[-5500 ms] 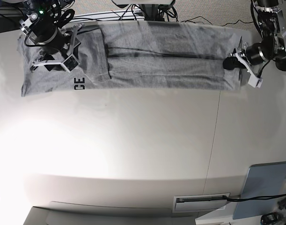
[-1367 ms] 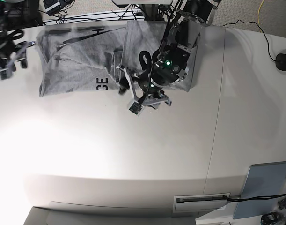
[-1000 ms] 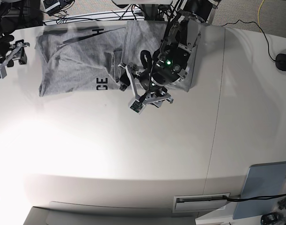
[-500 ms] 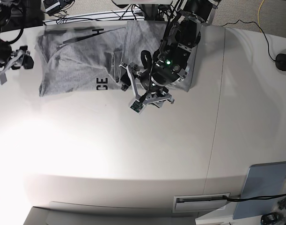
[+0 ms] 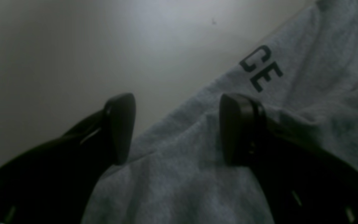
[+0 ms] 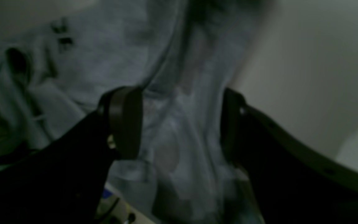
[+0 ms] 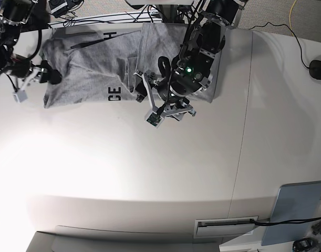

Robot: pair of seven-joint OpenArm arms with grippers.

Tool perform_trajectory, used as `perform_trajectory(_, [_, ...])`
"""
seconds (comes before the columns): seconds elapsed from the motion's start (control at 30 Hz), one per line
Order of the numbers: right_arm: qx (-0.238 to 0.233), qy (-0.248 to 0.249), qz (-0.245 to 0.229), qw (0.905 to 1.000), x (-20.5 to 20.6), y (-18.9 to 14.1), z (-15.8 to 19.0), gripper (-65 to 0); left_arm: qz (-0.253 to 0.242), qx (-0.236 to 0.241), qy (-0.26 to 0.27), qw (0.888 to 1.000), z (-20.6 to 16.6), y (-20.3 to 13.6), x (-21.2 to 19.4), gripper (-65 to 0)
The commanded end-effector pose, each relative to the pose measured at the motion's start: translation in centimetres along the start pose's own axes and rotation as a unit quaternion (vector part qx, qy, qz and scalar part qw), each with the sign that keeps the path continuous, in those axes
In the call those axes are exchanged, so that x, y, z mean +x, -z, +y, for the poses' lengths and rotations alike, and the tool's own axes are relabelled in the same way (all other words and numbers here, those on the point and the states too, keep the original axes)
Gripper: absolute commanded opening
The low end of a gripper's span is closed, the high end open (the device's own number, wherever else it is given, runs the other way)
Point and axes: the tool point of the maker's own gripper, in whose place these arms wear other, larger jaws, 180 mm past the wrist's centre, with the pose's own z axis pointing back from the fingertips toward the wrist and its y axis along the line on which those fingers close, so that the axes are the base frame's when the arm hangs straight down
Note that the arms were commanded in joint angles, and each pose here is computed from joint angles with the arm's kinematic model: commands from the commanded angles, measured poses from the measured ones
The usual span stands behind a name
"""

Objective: Fold the T-shirt properly
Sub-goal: 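Hold the fold with the left gripper while the right gripper grasps the collar end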

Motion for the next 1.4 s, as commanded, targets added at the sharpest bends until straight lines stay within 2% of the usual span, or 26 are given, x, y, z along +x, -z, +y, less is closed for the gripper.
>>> perform_trajectory(0.0, [0.005, -0.004, -0.007, 1.0, 0.7, -0.6, 0.2, -28.1, -0.027, -0.001, 0.002, 1.0, -0.1, -0.4, 1.8, -22.1])
perform_trajectory(0.37, [0.009, 0.006, -0.009, 0.9999, 0.8, -0.5, 0.3, -28.1, -0.027, 0.0, 0.002, 1.0, -0.1, -0.4, 1.8, -22.1])
perform_trajectory(0.53, [0.05, -0.002, -0.044, 0.9978, 2.4, -1.2, 1.7, -28.1, -0.024, 0.012, 0.011, 1.0, 0.3, -0.4, 1.7, -22.1])
perform_trajectory(0.83, [0.026, -0.018, -0.039, 0.9988, 3.3, -3.1, 0.6, -28.1, -0.024, 0.013, 0.011, 1.0, 0.4, -0.4, 1.7, -22.1])
perform_trajectory(1.03, [0.034, -0.009, -0.037, 0.9987, 2.6, -2.0, 1.0, -28.1, -0.024, 0.013, 0.011, 1.0, 0.3, -0.4, 1.7, -22.1])
perform_trajectory(1.2, [0.017, -0.005, -0.016, 0.9997, 1.2, -1.0, 0.5, -28.1, -0.024, 0.012, 0.011, 1.0, 0.3, -0.4, 1.7, -22.1])
perform_trajectory(1.37, [0.021, -0.001, -0.016, 0.9996, 0.9, -0.6, 0.7, -28.1, -0.024, 0.013, 0.011, 1.0, 0.3, -0.4, 1.7, -22.1])
